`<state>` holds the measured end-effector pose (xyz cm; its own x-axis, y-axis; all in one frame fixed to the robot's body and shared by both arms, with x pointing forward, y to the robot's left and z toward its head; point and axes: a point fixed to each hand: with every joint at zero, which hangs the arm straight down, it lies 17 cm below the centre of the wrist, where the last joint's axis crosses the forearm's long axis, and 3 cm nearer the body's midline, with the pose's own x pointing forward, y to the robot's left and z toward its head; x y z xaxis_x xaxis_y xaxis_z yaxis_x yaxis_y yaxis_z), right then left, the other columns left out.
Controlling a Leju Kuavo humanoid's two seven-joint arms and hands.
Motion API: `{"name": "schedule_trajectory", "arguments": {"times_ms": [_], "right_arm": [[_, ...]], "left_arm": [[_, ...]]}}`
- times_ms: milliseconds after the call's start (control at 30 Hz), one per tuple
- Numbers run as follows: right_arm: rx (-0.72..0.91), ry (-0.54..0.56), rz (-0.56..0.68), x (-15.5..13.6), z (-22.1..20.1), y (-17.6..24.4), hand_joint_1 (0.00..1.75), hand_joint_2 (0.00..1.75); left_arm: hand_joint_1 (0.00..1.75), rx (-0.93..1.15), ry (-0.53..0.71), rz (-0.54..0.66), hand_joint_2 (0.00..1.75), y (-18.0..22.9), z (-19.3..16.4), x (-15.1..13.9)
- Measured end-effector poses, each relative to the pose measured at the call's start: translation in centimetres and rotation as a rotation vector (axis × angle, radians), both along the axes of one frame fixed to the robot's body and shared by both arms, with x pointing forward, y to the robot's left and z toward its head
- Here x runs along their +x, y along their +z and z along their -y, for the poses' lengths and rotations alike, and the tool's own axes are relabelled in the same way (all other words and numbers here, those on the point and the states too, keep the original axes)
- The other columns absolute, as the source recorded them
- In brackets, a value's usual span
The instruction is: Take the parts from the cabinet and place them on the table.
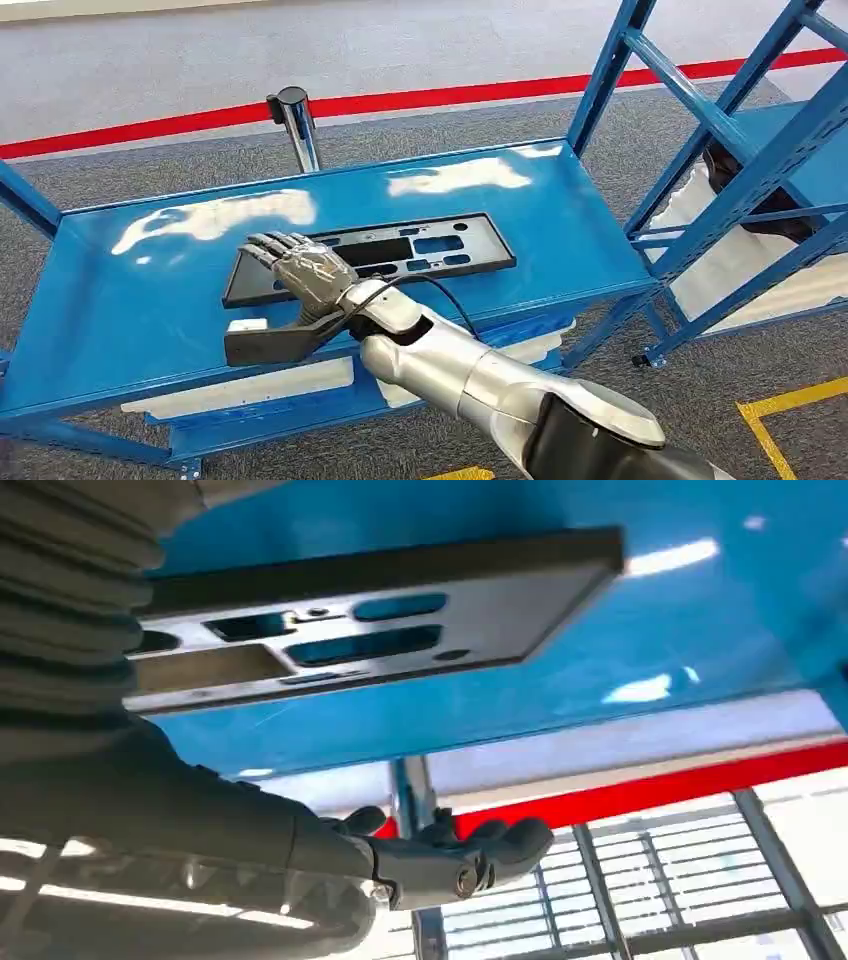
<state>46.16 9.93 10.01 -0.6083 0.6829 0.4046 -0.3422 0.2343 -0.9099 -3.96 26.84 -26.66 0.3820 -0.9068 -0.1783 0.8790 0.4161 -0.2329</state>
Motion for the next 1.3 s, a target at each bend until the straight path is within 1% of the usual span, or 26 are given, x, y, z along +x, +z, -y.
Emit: {"name": "schedule_trajectory", "arguments": {"times_ms": [133, 200, 333, 367, 433, 567, 633, 1000, 1100, 1267, 1300], "right_arm": [[-0.096, -0.005, 0.035, 0.4, 1.2, -1.3, 0.0, 1.75], [-0.141, -0.002, 0.03, 0.6, 2.1, -2.3, 0.0, 1.75], [-0.172, 0.008, -0.058, 0.1, 3.5, -4.7, 0.0, 1.75], [-0.179, 0.001, -0.062, 0.2, 3.9, -5.1, 0.0, 1.75], [-0.208, -0.024, -0.041, 0.8, 4.8, -5.3, 0.0, 1.75], [-0.301, -0.086, 0.074, 2.3, 6.8, -5.1, 0.0, 1.75], [-0.34, -0.108, 0.097, 2.7, 7.6, -5.4, 0.0, 1.75], [-0.459, -0.268, 0.1, 5.7, 14.4, -6.6, 0.0, 1.75], [-0.49, -0.286, 0.092, 6.2, 15.8, -6.9, 0.0, 1.75], [-0.515, -0.299, 0.095, 6.6, 16.9, -6.9, 0.0, 1.75], [-0.518, -0.297, 0.095, 6.7, 16.9, -6.9, 1.75, 1.75]], "left_arm": [[0.0, 0.0, -0.001, 0.002, 0.0, 0.0, 0.0, 0.0], [0.0, -0.001, 0.0, 0.003, 0.0, 0.0, 0.0, 0.0], [0.0, -0.003, -0.001, 0.006, 0.0, 0.0, 0.0, 0.1], [0.0, -0.004, -0.001, 0.008, 0.0, -0.1, 0.1, 0.1], [0.0, -0.006, -0.002, 0.013, 0.0, -0.1, 0.1, 0.2], [0.0, -0.004, -0.005, 0.016, 0.0, -0.1, 0.0, 0.2], [0.0, -0.003, -0.005, 0.018, 0.0, -0.1, 0.0, 0.3], [0.0, 0.0, -0.014, 0.025, 0.0, -0.2, -0.1, 0.4], [0.0, 0.0, -0.021, 0.025, 0.0, -0.2, -0.1, 0.4], [0.0, 0.0, -0.025, 0.028, 0.0, -0.2, -0.1, 0.5], [0.0, -0.001, -0.027, 0.029, 0.0, -0.2, -0.1, 0.5]]}}
